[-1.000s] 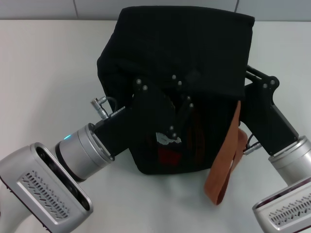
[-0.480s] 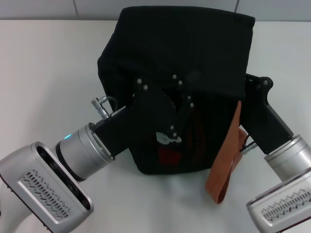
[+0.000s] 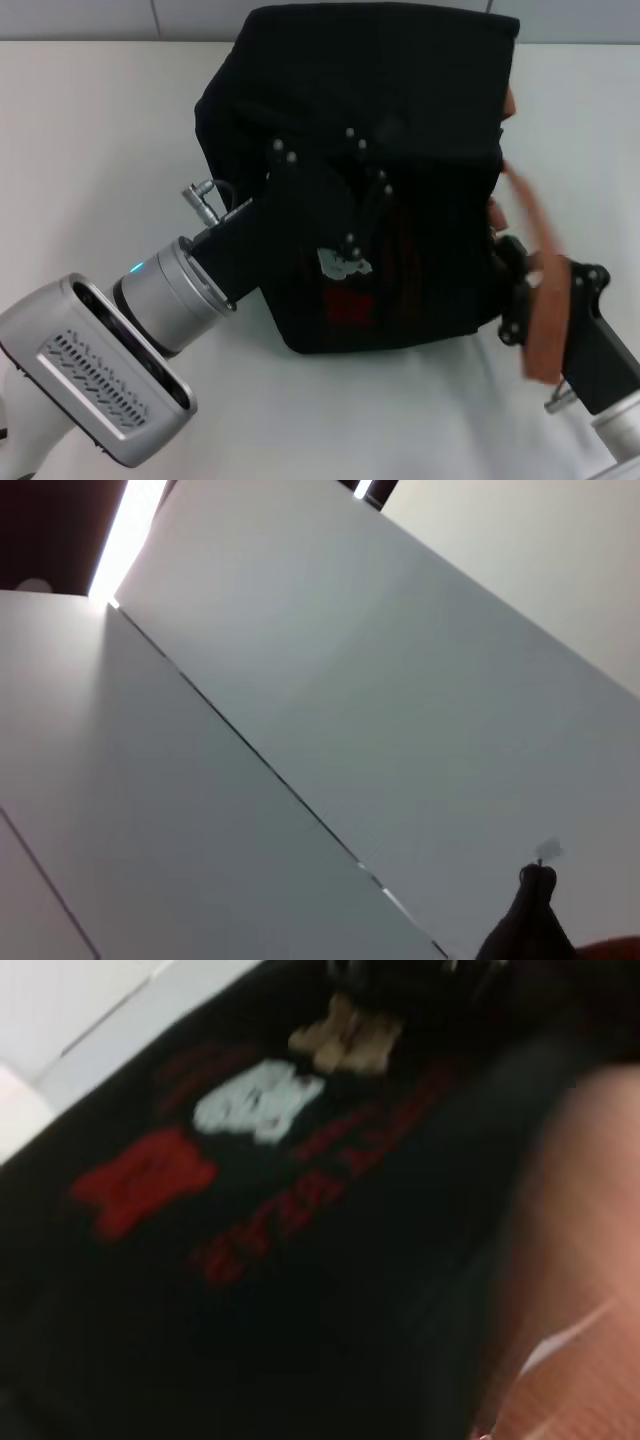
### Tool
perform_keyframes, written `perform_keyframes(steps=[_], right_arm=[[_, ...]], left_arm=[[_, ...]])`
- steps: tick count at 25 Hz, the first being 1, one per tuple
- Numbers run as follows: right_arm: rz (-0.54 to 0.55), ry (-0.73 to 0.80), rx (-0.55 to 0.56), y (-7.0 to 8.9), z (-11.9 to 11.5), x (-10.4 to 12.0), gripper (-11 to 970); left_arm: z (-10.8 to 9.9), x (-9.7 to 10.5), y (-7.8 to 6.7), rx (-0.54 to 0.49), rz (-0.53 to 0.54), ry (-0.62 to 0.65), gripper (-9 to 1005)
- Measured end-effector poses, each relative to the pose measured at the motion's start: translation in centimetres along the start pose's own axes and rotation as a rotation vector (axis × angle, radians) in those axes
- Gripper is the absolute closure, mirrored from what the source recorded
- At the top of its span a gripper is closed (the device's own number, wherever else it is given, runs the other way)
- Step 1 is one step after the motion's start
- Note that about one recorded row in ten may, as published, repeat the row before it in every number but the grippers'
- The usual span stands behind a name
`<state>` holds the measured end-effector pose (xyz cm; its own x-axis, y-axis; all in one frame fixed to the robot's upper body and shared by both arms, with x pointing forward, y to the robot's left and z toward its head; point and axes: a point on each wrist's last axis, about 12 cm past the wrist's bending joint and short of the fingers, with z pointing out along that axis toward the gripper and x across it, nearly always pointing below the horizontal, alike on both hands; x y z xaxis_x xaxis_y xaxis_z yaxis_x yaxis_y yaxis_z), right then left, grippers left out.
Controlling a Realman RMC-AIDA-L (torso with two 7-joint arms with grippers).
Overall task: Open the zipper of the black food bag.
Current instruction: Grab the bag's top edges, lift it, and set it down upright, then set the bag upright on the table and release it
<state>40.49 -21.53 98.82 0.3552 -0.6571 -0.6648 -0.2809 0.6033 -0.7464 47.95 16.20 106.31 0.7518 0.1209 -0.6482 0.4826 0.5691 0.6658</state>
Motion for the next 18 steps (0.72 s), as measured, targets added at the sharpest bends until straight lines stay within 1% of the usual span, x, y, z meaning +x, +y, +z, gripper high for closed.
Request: perform_keyframes(steps=[7, 10, 14, 16, 18], right_arm=[[0.002, 0.041, -0.009, 0.1, -0.9, 0.6, 934], [0.030, 0.031, 0.021, -0.1, -1.2, 0.4, 929], [0.102, -0.040, 0.118, -1.2, -1.9, -0.2, 922], [0.134, -0.063, 0.151, -1.8, -2.3, -0.2, 919], [0.199, -0.105, 0.189, -2.5, -2.8, -0.3, 849]], left_arm=[[0.1, 0.1, 0.1, -0.011, -0.002, 0.009, 909], [0.0, 0.0, 0.0, -0.014, -0.007, 0.010, 909], [-0.2, 0.0, -0.1, -0.031, -0.023, 0.023, 909], [-0.7, 0.0, -0.1, -0.061, -0.040, 0.043, 909], [-1.4, 0.1, 0.2, -0.121, -0.081, 0.078, 909]])
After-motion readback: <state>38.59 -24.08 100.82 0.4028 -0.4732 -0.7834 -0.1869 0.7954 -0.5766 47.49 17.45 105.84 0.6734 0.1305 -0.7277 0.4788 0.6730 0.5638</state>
